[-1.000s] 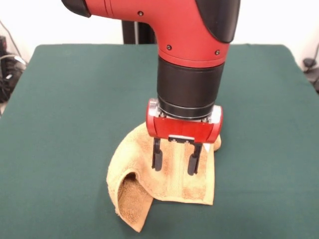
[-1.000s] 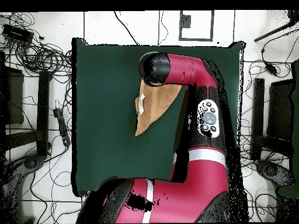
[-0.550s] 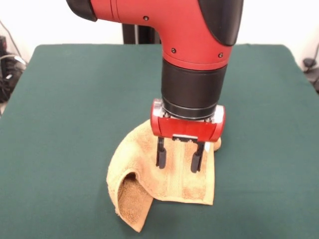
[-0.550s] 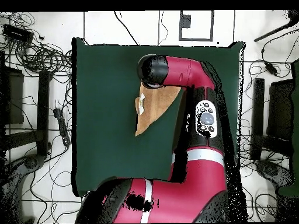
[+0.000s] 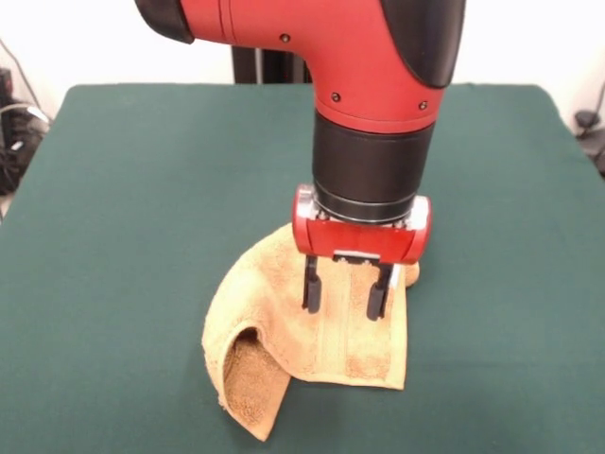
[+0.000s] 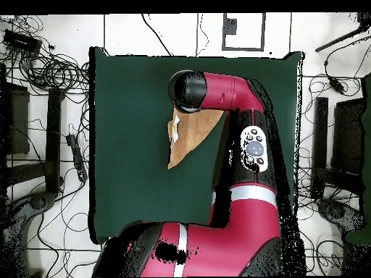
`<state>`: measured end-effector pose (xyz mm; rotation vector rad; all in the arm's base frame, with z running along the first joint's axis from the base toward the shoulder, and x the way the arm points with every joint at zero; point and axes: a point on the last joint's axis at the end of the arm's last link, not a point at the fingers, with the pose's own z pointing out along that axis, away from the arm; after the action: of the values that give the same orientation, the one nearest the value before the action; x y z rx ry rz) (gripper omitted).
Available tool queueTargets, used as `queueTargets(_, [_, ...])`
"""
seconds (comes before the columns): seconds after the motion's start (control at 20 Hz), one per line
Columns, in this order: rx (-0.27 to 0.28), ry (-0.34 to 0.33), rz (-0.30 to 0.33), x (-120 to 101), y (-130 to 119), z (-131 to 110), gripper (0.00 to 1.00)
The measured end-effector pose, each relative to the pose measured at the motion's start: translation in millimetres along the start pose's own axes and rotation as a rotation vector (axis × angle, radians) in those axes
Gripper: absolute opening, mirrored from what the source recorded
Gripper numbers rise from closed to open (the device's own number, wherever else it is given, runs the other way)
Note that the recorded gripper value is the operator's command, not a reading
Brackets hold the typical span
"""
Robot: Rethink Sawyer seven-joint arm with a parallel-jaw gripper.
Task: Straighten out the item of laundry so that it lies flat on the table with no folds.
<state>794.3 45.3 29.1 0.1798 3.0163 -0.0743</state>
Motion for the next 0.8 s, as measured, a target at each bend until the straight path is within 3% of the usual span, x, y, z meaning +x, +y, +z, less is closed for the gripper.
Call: queueTargets(0.8, [-0.021, 0.023, -0.008, 16, 22, -23, 1.00])
